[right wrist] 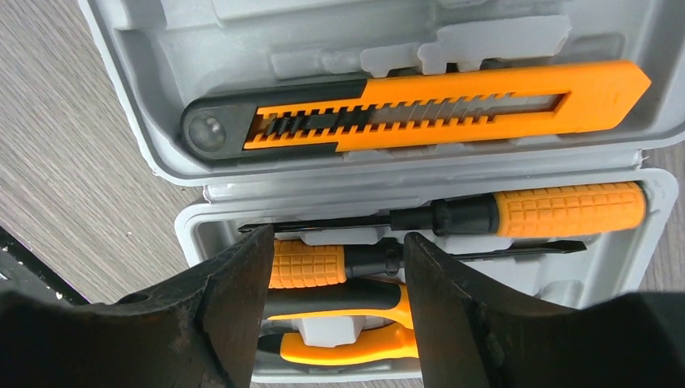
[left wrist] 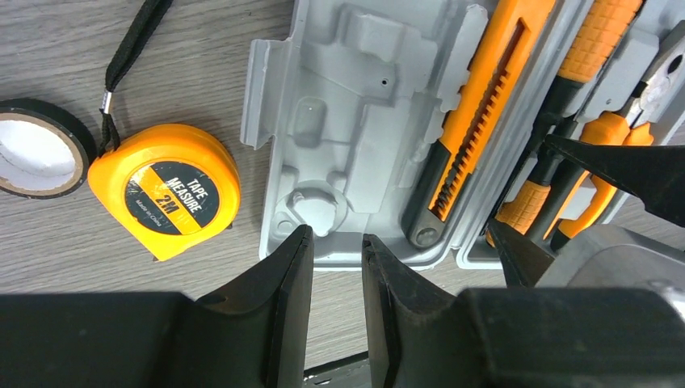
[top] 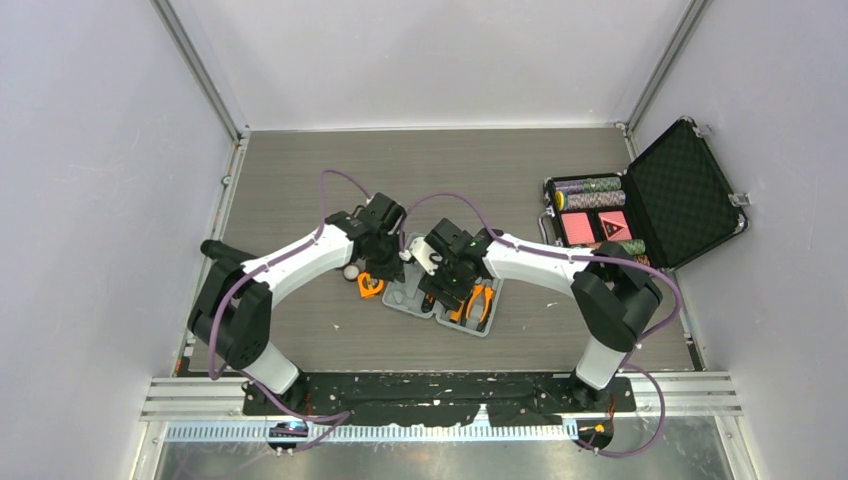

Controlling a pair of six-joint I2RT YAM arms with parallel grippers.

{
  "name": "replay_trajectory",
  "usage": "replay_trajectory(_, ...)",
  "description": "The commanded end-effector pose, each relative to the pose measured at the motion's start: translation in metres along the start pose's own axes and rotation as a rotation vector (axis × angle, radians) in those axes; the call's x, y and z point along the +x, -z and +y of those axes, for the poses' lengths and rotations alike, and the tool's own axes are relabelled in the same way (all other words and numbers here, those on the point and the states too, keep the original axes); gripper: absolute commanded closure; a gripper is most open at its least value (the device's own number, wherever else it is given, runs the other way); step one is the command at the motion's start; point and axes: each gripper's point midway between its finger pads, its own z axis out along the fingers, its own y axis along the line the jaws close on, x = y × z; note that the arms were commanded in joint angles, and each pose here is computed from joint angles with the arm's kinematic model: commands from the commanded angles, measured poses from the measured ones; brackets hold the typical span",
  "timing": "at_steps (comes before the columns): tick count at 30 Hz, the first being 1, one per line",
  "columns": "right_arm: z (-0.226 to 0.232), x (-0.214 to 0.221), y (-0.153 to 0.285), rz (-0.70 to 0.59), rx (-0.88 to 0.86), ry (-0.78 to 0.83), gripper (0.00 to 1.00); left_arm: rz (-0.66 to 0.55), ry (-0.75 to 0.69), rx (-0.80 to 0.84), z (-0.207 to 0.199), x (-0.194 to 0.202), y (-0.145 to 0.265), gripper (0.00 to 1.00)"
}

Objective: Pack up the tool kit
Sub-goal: Adjust the screwdriver in the toolbox.

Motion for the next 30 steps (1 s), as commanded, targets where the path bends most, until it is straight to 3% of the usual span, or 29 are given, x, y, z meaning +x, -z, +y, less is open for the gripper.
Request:
replay_trajectory(1,0.0,-0.006,-0.001,0.012,-0.019,0.015,0.35,0.002,-0.008,-0.016,0.006,-0.001,-0.003,0.7)
replay_trajectory(12,-0.004,-0.004,-0.008,0.049,0.0,0.003,0.35,0.01,0.019,-0.018,0.011,0.003,-0.01,0.71)
replay_trajectory(24,0.003,0.032,-0.042,0.238,0.052,0.012,0.35,0.026,0.041,-0.011,0.013,0.011,-0.019,0.71)
replay_trajectory(30,0.006,0.035,-0.043,0.263,0.048,0.016,0.36,0.018,0.04,-0.005,0.012,0.009,-0.016,0.72)
